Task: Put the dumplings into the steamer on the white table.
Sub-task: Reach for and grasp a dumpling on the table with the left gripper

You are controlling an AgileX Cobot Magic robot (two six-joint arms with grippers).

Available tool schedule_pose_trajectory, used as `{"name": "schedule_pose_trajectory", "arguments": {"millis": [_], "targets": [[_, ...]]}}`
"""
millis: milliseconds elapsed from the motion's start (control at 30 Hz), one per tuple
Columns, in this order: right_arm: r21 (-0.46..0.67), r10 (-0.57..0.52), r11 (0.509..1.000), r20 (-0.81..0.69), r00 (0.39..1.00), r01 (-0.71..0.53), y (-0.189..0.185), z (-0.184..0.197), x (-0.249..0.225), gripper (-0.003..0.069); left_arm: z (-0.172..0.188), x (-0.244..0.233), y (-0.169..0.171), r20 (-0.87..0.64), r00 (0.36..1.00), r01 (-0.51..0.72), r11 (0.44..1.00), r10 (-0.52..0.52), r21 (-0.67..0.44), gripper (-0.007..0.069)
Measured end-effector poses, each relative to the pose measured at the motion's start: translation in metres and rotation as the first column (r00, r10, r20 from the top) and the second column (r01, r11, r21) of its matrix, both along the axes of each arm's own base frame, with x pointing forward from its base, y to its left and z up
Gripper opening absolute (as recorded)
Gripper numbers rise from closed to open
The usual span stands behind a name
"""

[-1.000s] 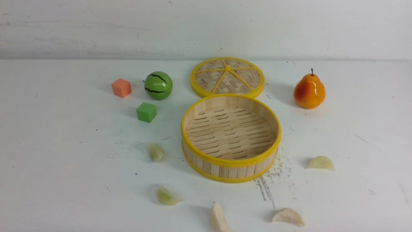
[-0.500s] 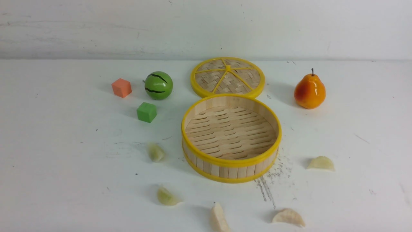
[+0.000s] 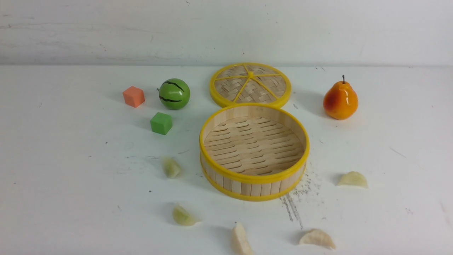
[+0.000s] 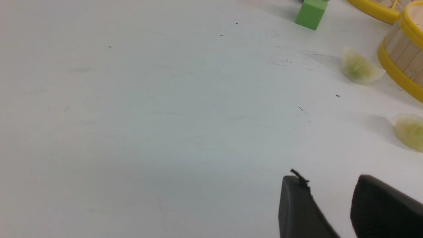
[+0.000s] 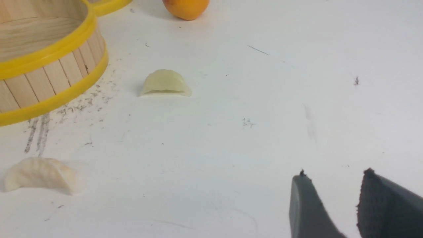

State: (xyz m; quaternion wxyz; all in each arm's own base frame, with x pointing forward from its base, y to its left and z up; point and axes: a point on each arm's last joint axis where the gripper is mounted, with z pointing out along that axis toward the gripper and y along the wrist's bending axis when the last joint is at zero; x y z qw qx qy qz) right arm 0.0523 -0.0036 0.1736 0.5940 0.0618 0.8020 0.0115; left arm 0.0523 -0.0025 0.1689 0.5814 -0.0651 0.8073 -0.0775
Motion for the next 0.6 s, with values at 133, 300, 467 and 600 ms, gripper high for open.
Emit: {"name": "schedule_pose_trajectory", "arguments": {"millis": [133, 300, 467, 600], "targets": [[0.001, 0.0, 1.0, 0.0, 1.0, 0.0, 0.0, 0.0, 0.0, 0.024, 0.0, 0.0, 0.0, 0.0, 1.0, 0.0, 1.0, 0.0, 0.0, 0.0238], [0.001, 0.0, 1.0, 0.003, 1.0, 0.0, 0.0, 0.0, 0.0, 0.024, 0.0, 0.0, 0.0, 0.0, 1.0, 0.0, 1.0, 0.0, 0.0, 0.0238], [0.03, 0.0, 1.0, 0.017, 1.0, -0.001, 0.001, 0.001, 0.0, 0.024, 0.006, 0.001, -0.005, 0.041, 0.999, -0.017, 0.956, 0.03, -0.292, 0.0238], [0.347, -0.035, 0.938, 0.056, 0.998, 0.013, 0.006, 0.003, 0.002, 0.024, 0.016, 0.002, -0.014, -0.033, 0.995, -0.073, 0.468, 0.093, -0.881, 0.0238]]}}
